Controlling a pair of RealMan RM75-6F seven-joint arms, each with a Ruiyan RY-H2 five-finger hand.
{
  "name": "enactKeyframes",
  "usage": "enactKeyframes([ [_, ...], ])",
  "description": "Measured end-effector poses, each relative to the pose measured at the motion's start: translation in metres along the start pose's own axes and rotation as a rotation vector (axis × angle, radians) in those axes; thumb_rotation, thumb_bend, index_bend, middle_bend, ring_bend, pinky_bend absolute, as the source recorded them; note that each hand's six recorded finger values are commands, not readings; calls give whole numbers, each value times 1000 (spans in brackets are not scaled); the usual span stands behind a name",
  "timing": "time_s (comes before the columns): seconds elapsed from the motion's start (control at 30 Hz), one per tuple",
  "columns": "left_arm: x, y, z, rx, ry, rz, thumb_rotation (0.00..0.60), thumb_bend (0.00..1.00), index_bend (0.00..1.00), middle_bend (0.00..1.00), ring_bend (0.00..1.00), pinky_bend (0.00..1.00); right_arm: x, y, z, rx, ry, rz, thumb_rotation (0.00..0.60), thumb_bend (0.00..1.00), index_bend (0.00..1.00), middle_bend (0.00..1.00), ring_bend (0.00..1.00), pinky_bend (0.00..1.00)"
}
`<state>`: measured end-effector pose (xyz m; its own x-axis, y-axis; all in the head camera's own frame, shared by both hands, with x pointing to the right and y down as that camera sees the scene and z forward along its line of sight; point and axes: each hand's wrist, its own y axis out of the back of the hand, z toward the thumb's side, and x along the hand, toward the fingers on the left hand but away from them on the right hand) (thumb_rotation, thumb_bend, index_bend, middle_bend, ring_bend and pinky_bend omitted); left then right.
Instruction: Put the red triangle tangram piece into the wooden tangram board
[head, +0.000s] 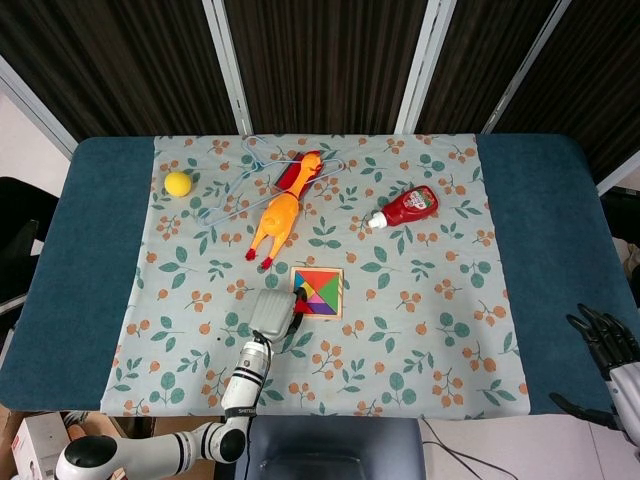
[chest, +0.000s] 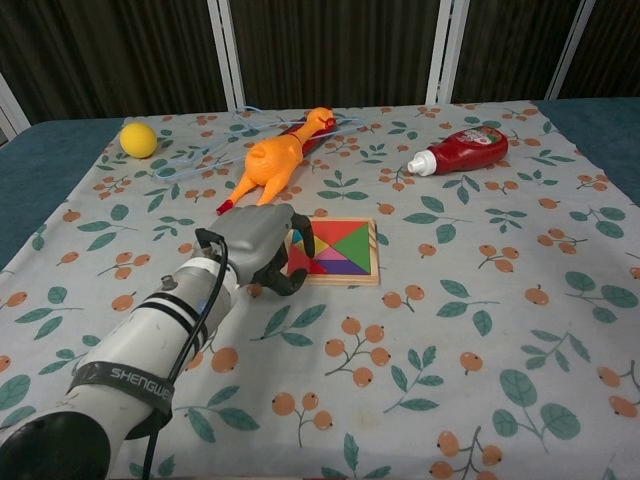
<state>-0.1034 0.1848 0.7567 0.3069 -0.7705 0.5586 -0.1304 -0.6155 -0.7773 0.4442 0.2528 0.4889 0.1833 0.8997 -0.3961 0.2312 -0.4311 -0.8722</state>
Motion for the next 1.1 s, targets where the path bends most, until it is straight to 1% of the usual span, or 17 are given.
enactKeyframes([
  [1.0, -8, 8, -1, -7, -17, 5, 600, 397, 445, 1000, 1000, 1000, 0, -1, 1, 7, 0, 0, 600, 203, 0, 0, 0, 0],
  [1.1, -10, 10, -1, -15, -24, 11, 600, 396, 424, 1000, 1000, 1000, 0, -1, 1, 9, 2, 0, 600, 202, 0, 0, 0, 0],
])
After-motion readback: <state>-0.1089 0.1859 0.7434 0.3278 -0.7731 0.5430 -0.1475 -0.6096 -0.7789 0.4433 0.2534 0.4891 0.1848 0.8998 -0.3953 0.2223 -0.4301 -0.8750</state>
